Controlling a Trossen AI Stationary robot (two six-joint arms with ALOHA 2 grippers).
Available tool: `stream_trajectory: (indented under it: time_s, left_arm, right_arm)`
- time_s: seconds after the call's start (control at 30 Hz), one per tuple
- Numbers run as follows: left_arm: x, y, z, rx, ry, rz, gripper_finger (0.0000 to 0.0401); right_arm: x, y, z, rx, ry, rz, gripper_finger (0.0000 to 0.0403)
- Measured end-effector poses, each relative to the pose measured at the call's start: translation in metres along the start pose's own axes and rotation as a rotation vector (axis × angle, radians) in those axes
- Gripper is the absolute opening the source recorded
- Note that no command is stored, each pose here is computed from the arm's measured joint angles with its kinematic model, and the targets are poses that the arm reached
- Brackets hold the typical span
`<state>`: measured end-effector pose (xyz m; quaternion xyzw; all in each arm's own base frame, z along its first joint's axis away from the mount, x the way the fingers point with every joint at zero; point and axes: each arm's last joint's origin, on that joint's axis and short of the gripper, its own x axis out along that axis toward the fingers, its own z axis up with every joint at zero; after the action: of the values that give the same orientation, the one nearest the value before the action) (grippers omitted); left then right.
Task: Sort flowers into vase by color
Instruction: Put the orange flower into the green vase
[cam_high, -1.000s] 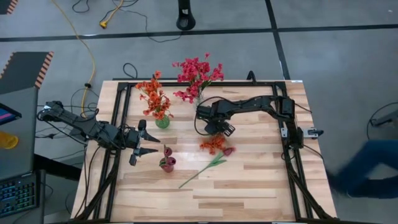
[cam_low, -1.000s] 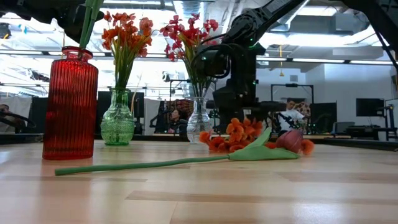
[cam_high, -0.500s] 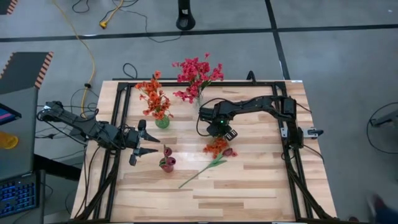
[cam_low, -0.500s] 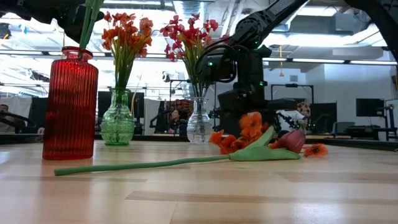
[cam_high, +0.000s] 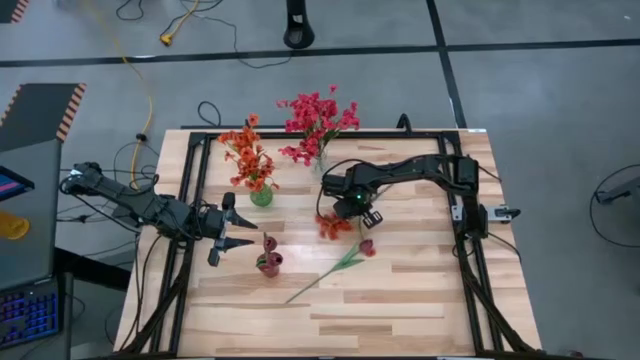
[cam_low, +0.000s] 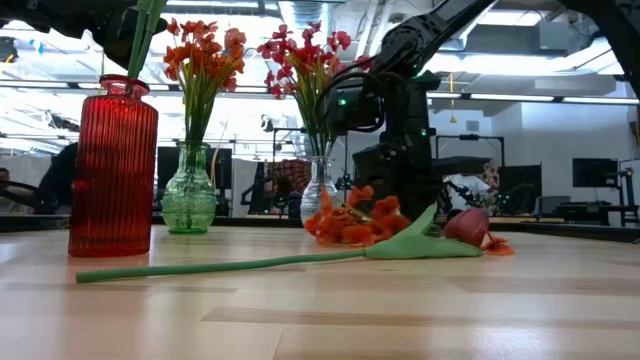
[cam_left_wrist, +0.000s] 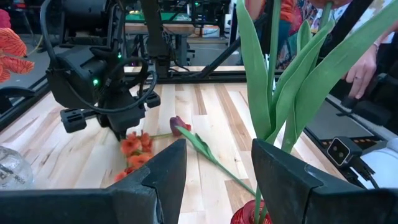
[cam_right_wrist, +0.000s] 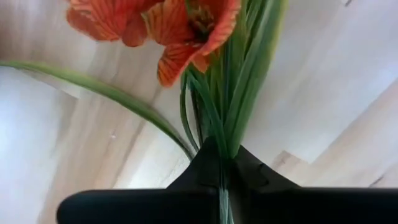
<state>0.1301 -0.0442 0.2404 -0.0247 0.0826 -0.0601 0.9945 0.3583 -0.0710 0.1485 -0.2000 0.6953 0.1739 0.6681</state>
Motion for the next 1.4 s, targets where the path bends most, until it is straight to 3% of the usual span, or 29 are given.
stream_trajectory:
  time_s: [0.57, 0.83, 1.4]
  left_arm:
    - [0.000, 0.000, 0.000, 0.000, 0.000, 0.000, 0.0170]
    - [0.000, 0.000, 0.000, 0.000, 0.000, 0.000, 0.0170]
    - [0.000, 0.000, 0.001, -0.001, -0.006, -0.001, 0.0170]
  right_arm:
    - [-0.069, 0.016, -0.023, 0.127, -0.081, -0.064, 0.0033]
    - [-0.118, 0.032, -0.051, 0.304, -0.166, -0.114, 0.0034]
    - [-0.212, 0.087, -0.120, 0.575, -0.484, -0.298, 0.0036]
